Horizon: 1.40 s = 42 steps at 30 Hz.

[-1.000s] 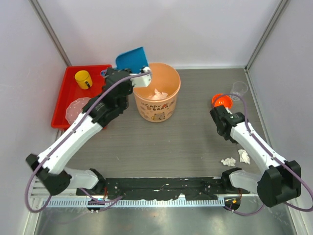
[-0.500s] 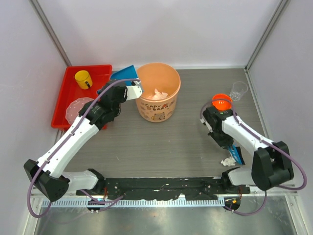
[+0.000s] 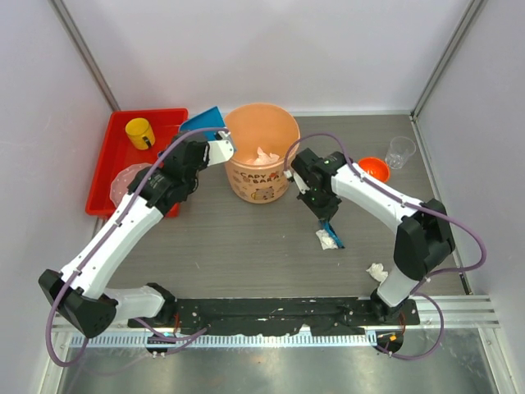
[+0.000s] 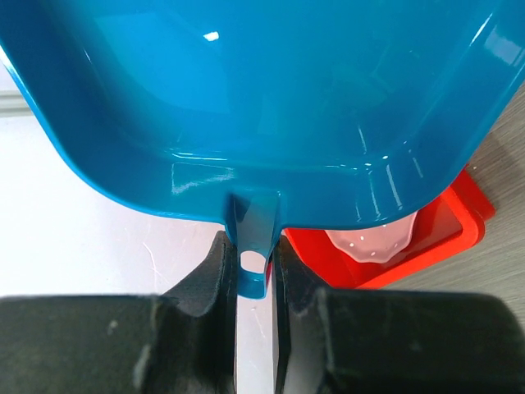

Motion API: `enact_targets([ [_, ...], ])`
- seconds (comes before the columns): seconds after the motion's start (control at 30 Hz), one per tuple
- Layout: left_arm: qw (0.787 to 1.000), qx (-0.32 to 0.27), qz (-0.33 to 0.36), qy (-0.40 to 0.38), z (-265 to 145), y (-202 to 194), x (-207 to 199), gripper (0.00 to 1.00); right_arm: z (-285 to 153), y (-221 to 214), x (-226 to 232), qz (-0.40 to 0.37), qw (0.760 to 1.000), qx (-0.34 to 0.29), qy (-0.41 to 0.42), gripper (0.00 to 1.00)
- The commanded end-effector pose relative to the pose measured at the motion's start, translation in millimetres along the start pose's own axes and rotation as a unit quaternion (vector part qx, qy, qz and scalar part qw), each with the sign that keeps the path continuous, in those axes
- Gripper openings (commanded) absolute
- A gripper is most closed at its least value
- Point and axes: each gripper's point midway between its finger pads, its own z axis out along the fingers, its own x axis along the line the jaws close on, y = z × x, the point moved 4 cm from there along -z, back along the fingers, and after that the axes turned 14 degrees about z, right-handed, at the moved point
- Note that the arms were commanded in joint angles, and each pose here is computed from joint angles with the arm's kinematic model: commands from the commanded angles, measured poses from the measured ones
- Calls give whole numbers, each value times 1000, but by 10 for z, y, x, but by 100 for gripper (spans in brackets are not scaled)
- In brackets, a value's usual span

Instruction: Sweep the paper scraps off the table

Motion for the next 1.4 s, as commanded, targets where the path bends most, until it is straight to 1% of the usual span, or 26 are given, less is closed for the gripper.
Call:
enact_targets([
  [0.0, 1000, 1, -25, 9, -41, -31, 109, 0, -143, 40, 274, 49, 997, -21, 59, 1],
  [0.07, 1000, 3, -22, 5, -16, -23, 92, 0, -297, 52, 230, 66, 995, -57, 57, 1],
  [0.17, 1000, -1, -22, 3, 10, 3, 76, 0, -560, 120, -196, 168, 977, -129, -14, 1],
  [0.23, 1000, -7, -27, 2, 9, 15, 66, 0, -764, 54, -432, 240, 954, -175, -43, 1],
  [0.33, 1000, -11, -28, -3, 13, 14, 23, 0, -881, -125, -657, 311, 927, -204, -53, 1],
  [0.37, 999, -12, -31, 0, 3, 7, 25, 0, -976, -239, -753, 332, 913, -229, -66, 1],
  [0.5, 1000, 3, -16, -17, 73, -74, -187, 0, -1063, -509, -923, 421, 871, -240, -81, 1],
  [0.53, 1000, 12, -19, -20, 82, -114, -236, 0, -1051, -580, -925, 441, 864, -229, -81, 1],
  [0.57, 999, 21, -17, -30, 78, -172, -307, 0, -1013, -624, -838, 463, 857, -218, -54, 1],
  [0.6, 998, 34, -17, -45, 75, -270, -417, 0, -993, -662, -817, 470, 856, -209, -50, 1],
  [0.67, 994, 53, -12, -91, 21, -413, -653, 0, -986, -850, -861, 469, 864, -159, -88, 1],
  [0.73, 987, 74, 12, -139, -40, -585, -957, 0, -965, -1041, -1031, 460, 866, -93, -173, 1],
  [0.77, 985, 82, 19, -153, -58, -641, -1063, 0, -997, -1031, -1078, 467, 861, -93, -177, 1],
  [0.8, 980, 93, 33, -174, -71, -723, -1238, 0, -1006, -1036, -1089, 493, 850, -93, -163, 1],
  [0.83, 975, 101, 42, -191, -88, -775, -1343, 0, -1014, -1084, -1172, 533, 825, -90, -162, 1],
  [0.87, 970, 104, 49, -212, -84, -809, -1495, 0, -994, -1112, -1200, 559, 809, -87, -161, 1],
  [0.93, 966, 104, 54, -229, -79, -831, -1618, 0, -1007, -1179, -1314, 582, 788, -89, -182, 1],
  [0.97, 964, 102, 55, -240, -70, -835, -1695, 0, -1020, -1224, -1403, 602, 770, -87, -193, 1],
  [1.03, 962, 102, 58, -249, -47, -826, -1743, 0, -1033, -1225, -1513, 613, 759, -80, -205, 1],
  [1.07, 961, 99, 59, -253, -39, -815, -1753, 0, -1009, -1239, -1536, 616, 758, -69, -204, 1],
  [1.1, 961, 96, 59, -253, -33, -799, -1750, 0, -956, -1254, -1508, 607, 769, -50, -195, 1],
  [1.13, 960, 96, 60, -257, -17, -785, -1760, 0, -773, -1299, -1381, 601, 782, -2, -167, 1],
  [1.2, 960, 93, 60, -257, 3, -755, -1737, 0, -555, -1387, -1190, 604, 784, 59, -130, 1],
  [1.23, 958, 97, 63, -261, 23, -751, -1747, 0, -390, -1471, -1058, 608, 778, 111, -116, 1],
  [1.3, 958, 99, 66, -262, 33, -747, -1743, 0, -278, -1538, -1031, 599, 777, 147, -127, 1],
  [1.37, 954, 106, 73, -271, 51, -753, -1781, 0, -219, -1628, -1056, 579, 784, 168, -149, 1],
])
